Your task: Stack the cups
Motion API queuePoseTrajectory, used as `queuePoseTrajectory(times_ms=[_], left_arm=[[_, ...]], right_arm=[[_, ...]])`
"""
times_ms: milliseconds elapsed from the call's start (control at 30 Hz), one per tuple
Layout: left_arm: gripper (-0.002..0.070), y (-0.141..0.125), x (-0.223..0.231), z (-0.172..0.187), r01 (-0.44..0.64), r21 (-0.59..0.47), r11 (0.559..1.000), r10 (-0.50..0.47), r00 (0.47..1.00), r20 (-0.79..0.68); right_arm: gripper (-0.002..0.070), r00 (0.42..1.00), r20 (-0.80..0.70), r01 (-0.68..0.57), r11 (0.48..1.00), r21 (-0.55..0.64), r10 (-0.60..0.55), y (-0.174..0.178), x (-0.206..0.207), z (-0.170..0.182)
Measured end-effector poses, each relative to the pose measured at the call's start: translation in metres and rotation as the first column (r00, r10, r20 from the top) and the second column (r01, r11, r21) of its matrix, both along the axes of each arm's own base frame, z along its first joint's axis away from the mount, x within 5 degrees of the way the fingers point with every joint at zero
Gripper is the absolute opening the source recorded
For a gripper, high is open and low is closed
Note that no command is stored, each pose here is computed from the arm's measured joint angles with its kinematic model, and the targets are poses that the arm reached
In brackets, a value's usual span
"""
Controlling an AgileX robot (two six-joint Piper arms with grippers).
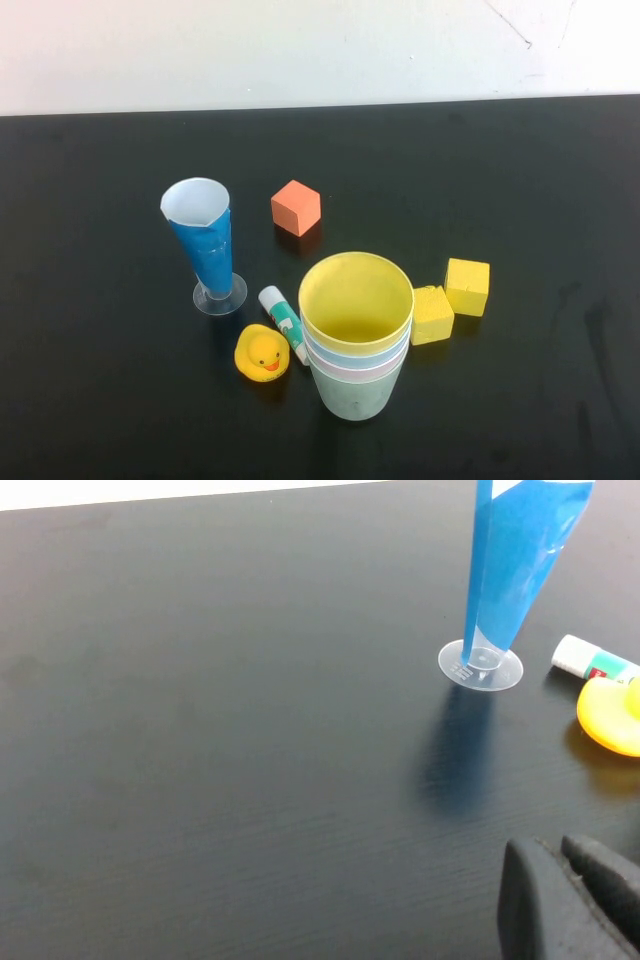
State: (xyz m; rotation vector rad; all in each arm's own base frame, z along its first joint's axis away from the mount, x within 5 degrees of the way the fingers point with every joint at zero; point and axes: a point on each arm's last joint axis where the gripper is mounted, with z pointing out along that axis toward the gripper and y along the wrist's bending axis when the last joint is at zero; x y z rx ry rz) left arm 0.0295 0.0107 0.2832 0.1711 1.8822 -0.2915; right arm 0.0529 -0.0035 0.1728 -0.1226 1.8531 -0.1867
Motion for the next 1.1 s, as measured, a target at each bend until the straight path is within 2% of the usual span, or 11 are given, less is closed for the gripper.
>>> queuePoseTrajectory(times_ms=[1100], left_arm=[[0.0001, 0.0, 0.0, 0.0, 0.001, 0.002, 1.0, -0.001, 1.0, 0.0]], right_arm=[[-0.0003, 0.998, -0.039, 0.055, 0.998, -0.028, -0.056, -0.0038, -0.0015, -0.0028]])
